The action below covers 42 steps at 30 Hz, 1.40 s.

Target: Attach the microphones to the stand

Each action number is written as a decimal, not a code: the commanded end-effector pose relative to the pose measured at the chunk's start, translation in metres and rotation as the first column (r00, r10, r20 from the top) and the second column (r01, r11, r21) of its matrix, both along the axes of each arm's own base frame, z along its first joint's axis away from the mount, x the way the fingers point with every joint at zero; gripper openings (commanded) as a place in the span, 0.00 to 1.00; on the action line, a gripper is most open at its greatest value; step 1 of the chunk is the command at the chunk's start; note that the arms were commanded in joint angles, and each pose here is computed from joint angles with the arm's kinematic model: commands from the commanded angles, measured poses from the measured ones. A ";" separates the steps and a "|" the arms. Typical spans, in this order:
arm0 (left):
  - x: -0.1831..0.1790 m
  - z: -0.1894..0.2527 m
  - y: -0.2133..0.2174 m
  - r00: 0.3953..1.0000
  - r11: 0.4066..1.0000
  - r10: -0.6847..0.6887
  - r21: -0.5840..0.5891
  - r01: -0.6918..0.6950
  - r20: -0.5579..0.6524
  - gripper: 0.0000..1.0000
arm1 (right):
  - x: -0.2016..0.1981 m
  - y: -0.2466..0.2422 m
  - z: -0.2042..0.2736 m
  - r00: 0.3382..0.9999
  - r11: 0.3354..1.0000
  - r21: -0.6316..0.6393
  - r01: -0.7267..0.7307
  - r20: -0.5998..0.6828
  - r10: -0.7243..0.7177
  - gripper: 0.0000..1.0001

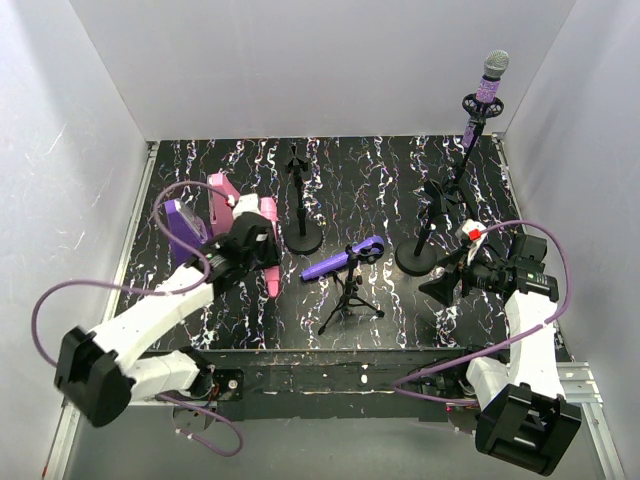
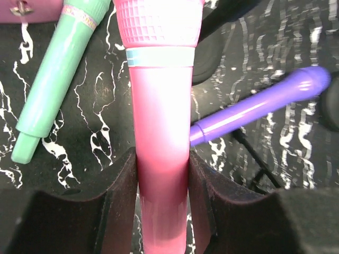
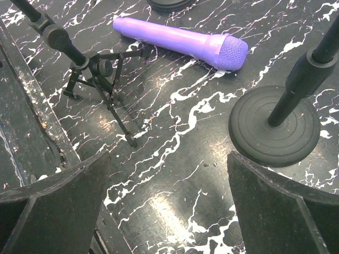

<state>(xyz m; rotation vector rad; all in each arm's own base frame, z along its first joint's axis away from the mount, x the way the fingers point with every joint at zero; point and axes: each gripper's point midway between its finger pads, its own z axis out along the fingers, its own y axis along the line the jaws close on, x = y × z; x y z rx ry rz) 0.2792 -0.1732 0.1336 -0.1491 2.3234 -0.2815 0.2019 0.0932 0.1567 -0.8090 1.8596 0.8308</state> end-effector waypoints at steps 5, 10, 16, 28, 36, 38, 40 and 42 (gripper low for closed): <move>-0.044 0.105 0.014 0.947 0.972 -0.151 -0.130 0.194 0.282 0.00 | -0.009 0.004 0.030 0.995 0.999 -0.026 -0.027 0.092 0.030 0.98; -0.079 0.213 0.008 0.738 0.885 -0.282 -0.130 0.447 0.613 0.00 | -0.030 0.004 0.066 0.984 0.991 -0.118 -0.057 0.159 0.075 0.98; -0.098 0.287 -0.054 0.496 0.658 -0.492 -0.067 0.750 0.716 0.00 | -0.061 0.013 0.113 0.971 0.979 -0.158 -0.125 0.185 0.154 0.98; -0.102 0.349 -0.212 0.143 0.336 -0.554 0.064 0.940 0.820 0.00 | -0.077 0.044 0.166 0.949 0.964 0.085 -0.250 0.221 0.227 0.98; -0.092 0.322 -0.273 0.080 0.338 -0.574 0.147 0.929 0.815 0.00 | -0.066 0.051 0.231 0.948 0.922 0.265 -0.281 0.227 0.223 0.97; -0.088 0.320 -0.276 0.087 0.357 -0.562 0.146 0.922 0.822 0.00 | -0.065 0.052 0.242 0.952 0.908 0.305 -0.288 0.197 0.236 0.95; -0.084 0.320 -0.279 0.097 0.375 -0.550 0.141 0.916 0.830 0.00 | -0.066 0.052 0.249 0.965 0.904 0.341 -0.259 0.123 0.230 0.95; -0.082 0.321 -0.279 0.103 0.385 -0.539 0.135 0.913 0.836 0.00 | -0.055 0.049 0.255 0.971 0.926 0.311 -0.213 0.174 0.165 0.96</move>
